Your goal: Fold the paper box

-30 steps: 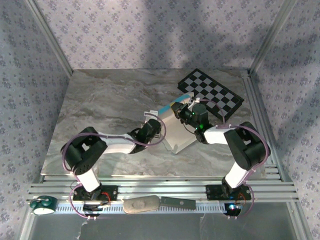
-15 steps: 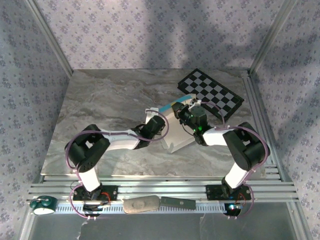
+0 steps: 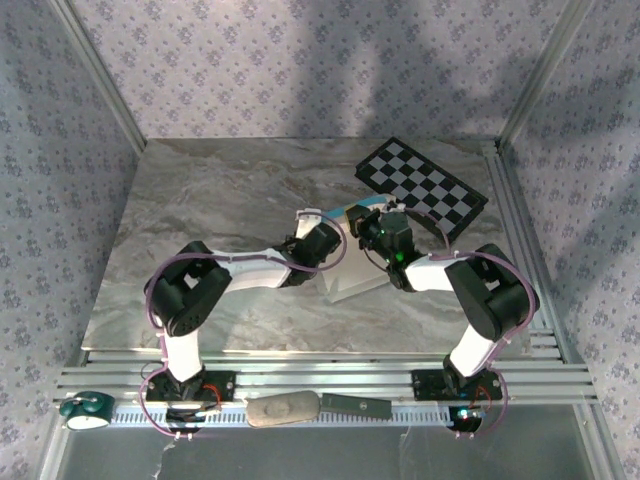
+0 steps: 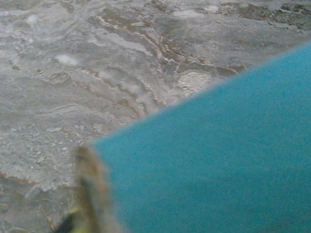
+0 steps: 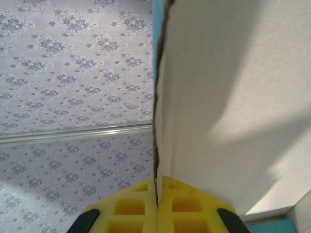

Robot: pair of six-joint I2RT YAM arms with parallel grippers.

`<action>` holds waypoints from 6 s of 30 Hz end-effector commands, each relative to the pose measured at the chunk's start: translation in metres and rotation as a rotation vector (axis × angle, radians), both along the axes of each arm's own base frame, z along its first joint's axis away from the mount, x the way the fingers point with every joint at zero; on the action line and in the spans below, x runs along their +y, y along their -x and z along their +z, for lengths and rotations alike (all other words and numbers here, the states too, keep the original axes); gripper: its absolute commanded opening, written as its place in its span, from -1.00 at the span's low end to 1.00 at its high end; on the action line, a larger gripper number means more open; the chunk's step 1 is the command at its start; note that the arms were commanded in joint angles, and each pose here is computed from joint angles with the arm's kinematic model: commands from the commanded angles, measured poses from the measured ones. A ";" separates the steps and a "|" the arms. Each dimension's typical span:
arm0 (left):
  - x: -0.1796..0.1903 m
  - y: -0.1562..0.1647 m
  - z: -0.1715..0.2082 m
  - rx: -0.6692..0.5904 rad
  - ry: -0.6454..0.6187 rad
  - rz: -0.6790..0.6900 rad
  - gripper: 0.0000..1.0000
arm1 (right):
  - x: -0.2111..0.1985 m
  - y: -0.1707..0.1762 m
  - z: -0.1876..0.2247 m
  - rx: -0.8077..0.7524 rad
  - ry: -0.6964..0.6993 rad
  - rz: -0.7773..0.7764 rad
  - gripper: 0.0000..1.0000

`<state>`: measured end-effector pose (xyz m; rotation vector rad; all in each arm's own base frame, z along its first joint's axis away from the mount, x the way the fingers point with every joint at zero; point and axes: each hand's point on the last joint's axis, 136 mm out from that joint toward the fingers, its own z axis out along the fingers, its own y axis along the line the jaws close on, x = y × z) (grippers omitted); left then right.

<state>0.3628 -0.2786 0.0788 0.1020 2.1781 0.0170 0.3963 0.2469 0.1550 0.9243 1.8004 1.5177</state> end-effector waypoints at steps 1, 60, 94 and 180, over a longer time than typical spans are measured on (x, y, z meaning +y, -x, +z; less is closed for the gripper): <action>-0.021 -0.005 -0.003 0.011 0.030 -0.083 -0.50 | 0.024 0.019 -0.016 0.082 -0.004 0.115 -1.00; 0.022 -0.035 -0.017 0.062 0.051 0.007 -1.00 | 0.024 0.011 -0.021 0.201 -0.055 0.090 -1.00; 0.070 -0.024 0.052 0.294 0.217 -0.242 -1.00 | -0.096 0.060 0.107 -0.133 0.634 0.065 0.24; 0.013 0.050 0.128 0.499 0.557 -0.843 -1.00 | -0.034 0.116 0.194 -0.674 1.288 0.461 -0.09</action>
